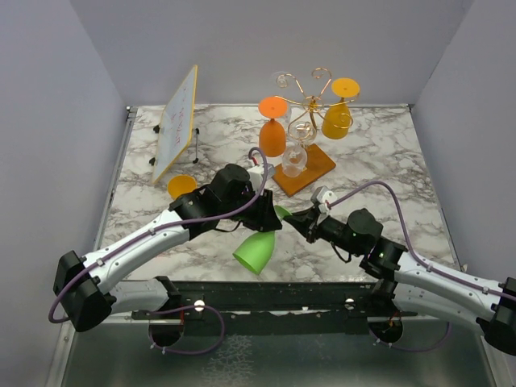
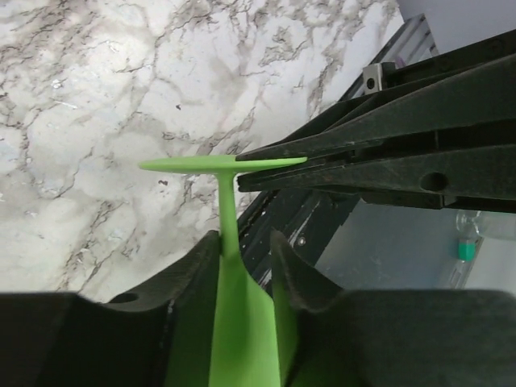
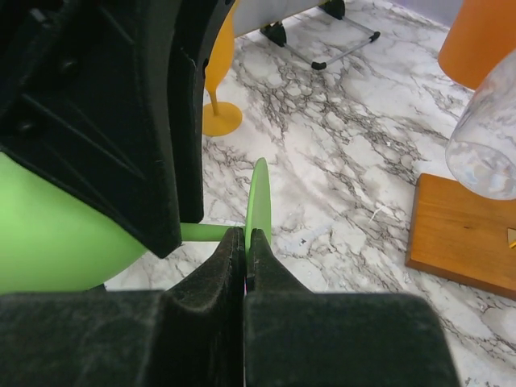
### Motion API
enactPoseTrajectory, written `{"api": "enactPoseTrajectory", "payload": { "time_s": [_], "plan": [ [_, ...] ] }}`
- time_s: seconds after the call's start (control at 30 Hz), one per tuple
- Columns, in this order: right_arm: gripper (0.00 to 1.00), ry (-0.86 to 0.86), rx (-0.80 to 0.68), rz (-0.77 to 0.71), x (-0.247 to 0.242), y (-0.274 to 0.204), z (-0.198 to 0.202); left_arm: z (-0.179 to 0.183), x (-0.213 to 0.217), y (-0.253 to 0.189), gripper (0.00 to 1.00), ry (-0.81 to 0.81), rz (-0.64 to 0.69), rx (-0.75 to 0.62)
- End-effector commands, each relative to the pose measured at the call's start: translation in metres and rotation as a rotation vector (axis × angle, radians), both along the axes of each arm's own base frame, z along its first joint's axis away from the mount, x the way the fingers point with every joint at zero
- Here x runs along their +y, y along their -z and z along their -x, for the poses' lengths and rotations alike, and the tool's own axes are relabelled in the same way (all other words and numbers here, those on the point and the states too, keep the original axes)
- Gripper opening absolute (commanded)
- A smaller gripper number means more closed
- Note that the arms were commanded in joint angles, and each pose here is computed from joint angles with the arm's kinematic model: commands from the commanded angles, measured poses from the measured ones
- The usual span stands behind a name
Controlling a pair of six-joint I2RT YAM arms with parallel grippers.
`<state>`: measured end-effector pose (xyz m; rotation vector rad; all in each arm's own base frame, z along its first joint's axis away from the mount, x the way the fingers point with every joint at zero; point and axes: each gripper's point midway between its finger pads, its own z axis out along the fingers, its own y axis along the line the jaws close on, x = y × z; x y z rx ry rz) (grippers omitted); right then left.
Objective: Place the wine glass upside down on the wine glass rack
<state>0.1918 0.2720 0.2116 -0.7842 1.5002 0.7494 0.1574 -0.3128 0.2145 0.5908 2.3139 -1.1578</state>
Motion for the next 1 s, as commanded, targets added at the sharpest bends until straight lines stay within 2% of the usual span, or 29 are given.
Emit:
{"api": "enactPoseTrajectory", "payload": {
  "time_s": [0.0,0.3,0.43,0.53,0.63,0.83,0.97],
  "plan": [
    [0.01,0.021,-0.071,-0.030,0.000,-0.013,-0.006,0.019,-0.001,0.004,0.27,0.075,0.012,0.045],
    [0.01,-0.037,-0.109,-0.031,0.007,-0.017,0.001,0.021,-0.002,0.028,0.24,0.135,-0.050,0.063],
    [0.01,-0.072,-0.133,-0.040,0.008,-0.022,0.007,0.020,0.000,0.040,0.16,0.144,-0.098,0.072],
    [0.01,-0.082,-0.137,-0.052,0.008,-0.024,0.010,0.020,0.000,0.043,0.01,0.158,-0.104,0.073],
    [0.02,-0.056,-0.087,-0.055,0.006,-0.022,0.007,0.019,0.000,0.038,0.00,0.168,-0.095,0.043],
    [0.45,0.066,0.125,-0.133,-0.002,-0.032,0.000,-0.001,0.008,0.021,0.00,0.104,-0.074,-0.142],
    [0.63,0.062,0.179,-0.259,-0.008,-0.054,0.010,-0.014,0.012,-0.005,0.00,0.043,0.035,-0.337]
  ]
}}
